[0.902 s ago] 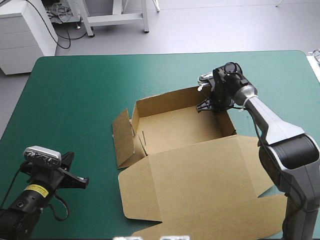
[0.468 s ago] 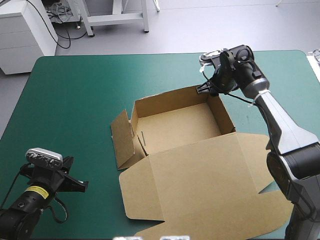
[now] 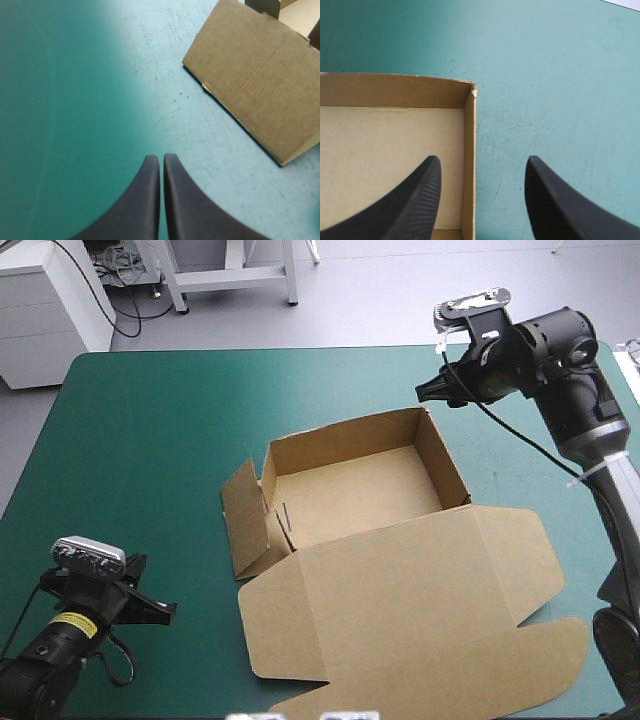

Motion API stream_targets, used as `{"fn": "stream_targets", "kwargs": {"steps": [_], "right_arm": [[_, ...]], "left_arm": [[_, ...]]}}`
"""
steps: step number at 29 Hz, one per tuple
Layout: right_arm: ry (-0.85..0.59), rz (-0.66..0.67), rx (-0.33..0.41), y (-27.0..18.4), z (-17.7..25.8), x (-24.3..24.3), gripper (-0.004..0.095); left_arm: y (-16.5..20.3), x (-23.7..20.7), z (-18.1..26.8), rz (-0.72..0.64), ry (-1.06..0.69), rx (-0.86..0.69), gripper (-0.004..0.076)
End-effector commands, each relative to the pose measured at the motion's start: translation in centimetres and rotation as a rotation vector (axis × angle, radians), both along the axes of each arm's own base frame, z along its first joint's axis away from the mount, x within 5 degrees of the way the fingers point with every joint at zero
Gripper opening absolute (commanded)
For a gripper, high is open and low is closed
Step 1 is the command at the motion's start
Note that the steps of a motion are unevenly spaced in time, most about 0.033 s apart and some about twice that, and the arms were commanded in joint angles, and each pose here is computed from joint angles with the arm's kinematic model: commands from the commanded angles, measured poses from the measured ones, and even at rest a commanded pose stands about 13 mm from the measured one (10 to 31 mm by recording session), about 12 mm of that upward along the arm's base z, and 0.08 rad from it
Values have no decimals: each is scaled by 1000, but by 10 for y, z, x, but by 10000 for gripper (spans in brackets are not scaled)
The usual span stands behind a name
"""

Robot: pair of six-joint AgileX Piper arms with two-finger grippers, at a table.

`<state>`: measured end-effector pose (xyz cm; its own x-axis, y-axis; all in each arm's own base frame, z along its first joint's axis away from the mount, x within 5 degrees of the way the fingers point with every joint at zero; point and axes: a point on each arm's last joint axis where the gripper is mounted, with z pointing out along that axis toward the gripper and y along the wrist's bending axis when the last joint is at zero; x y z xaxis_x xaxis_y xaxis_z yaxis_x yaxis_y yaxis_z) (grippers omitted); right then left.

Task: Fold the box

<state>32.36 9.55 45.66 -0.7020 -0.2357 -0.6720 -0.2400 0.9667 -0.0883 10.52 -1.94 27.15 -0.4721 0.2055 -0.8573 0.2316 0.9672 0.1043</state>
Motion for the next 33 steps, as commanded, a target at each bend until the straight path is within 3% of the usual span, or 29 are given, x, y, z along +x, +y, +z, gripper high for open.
{"fn": "stream_targets", "kwargs": {"steps": [1,9,19,25,29,31,33], "right_arm": [[-64,-21,-17,-7,18,-11,474],[41,-18,-52,4,-20,23,474],[309,-52,-130,-2,-107,47,474],[431,-46,-87,-10,-146,58,474],[418,-18,-42,-5,-153,65,467],[408,-15,-26,-3,-155,67,427],[413,-16,-28,-4,-155,67,272]], "left_arm": [[-1,3,14,-2,-89,-16,9],[-1,3,14,-1,-86,-33,9],[-1,3,14,0,-85,-39,8],[-1,3,14,-1,-85,-37,8],[-1,3,14,-3,-86,-33,8],[-1,3,14,-3,-86,-33,8],[-1,3,14,-3,-86,-33,8]]}}
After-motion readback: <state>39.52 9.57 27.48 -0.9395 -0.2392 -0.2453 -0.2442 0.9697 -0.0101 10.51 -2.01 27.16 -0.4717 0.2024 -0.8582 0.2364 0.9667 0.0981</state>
